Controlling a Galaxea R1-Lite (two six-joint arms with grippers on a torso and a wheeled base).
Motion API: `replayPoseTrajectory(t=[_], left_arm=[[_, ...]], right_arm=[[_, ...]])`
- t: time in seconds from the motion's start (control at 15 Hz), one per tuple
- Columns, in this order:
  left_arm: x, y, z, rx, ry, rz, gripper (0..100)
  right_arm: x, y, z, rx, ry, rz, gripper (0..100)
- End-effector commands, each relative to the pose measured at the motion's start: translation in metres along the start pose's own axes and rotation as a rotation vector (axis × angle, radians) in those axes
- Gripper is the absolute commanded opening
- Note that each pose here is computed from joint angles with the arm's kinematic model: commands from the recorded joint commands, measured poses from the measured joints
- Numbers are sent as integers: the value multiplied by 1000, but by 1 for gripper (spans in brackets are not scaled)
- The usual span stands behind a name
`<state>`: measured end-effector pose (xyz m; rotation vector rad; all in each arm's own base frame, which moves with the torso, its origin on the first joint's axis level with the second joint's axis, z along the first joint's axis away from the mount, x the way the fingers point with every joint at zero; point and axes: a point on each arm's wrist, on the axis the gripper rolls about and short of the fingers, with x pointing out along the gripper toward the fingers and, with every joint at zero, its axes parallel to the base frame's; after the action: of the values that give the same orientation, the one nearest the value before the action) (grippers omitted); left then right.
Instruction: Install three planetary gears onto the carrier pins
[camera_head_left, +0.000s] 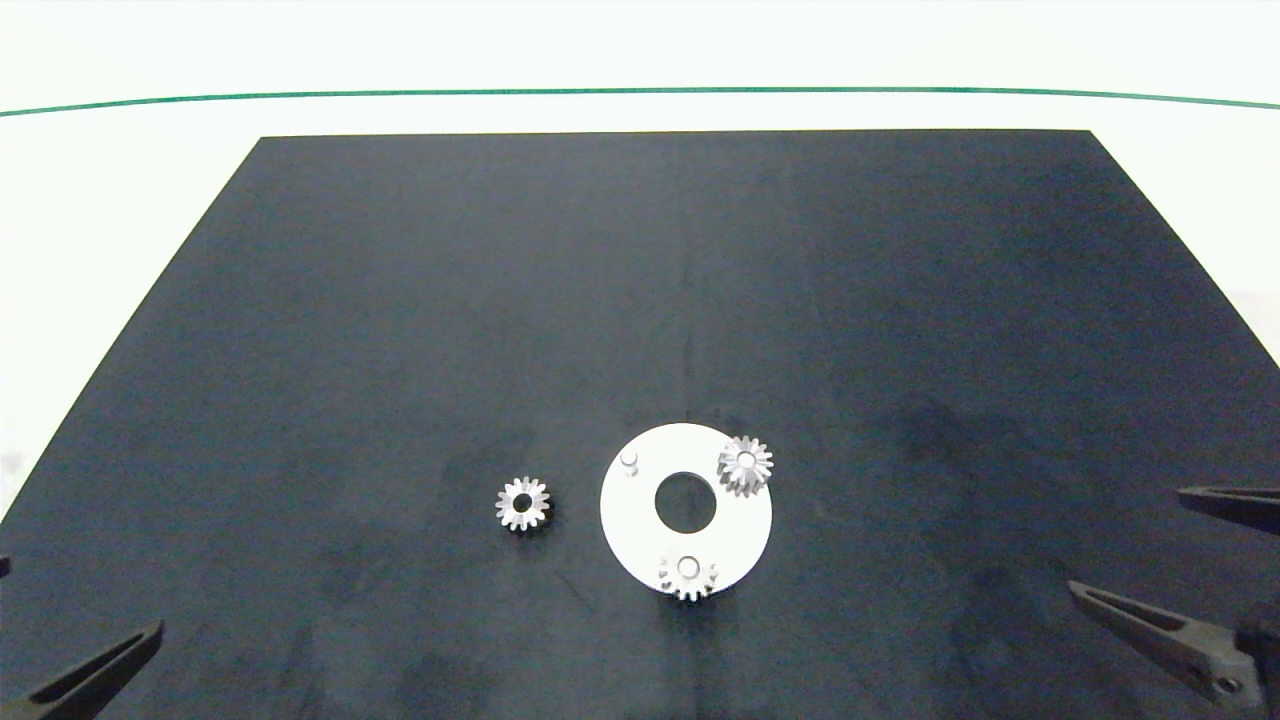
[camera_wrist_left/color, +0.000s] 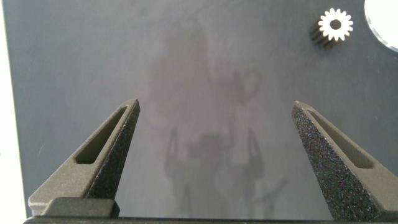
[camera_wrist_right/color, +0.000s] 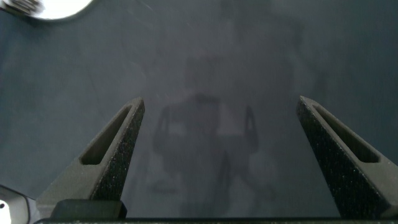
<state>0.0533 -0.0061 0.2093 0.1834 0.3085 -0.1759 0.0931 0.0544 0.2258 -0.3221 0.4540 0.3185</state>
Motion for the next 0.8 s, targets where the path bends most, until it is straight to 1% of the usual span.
replayPoseTrajectory(t=[0.07, 0.13, 0.2, 0.33, 0.47, 0.53, 0.6, 0.67, 0.8], left_arm=[[73, -5, 20, 74, 93, -113, 100], [80, -6, 20, 95, 101, -124, 100], [91, -11, 20, 120, 121, -154, 100], [93, -18, 21, 152, 120, -201, 100], [94, -19, 23, 170, 116, -210, 100], [95, -24, 27, 184, 104, -236, 100], [95, -25, 27, 187, 103, -240, 100], [105, -33, 31, 202, 116, -275, 100], [118, -38, 29, 207, 128, -283, 100]], right_arm=[[-19, -7, -10, 8, -40, -29, 100], [-23, -9, -2, 6, -56, -30, 100], [-27, -9, -4, -17, -23, -18, 100], [-26, -7, -9, -18, -1, -2, 100], [-24, -7, -9, -13, 8, -2, 100], [-25, -7, -11, -14, 7, -5, 100], [-25, -7, -11, -13, 6, -6, 100], [-27, -8, -12, -11, -1, -12, 100], [-28, -7, -15, -17, 7, -11, 100]])
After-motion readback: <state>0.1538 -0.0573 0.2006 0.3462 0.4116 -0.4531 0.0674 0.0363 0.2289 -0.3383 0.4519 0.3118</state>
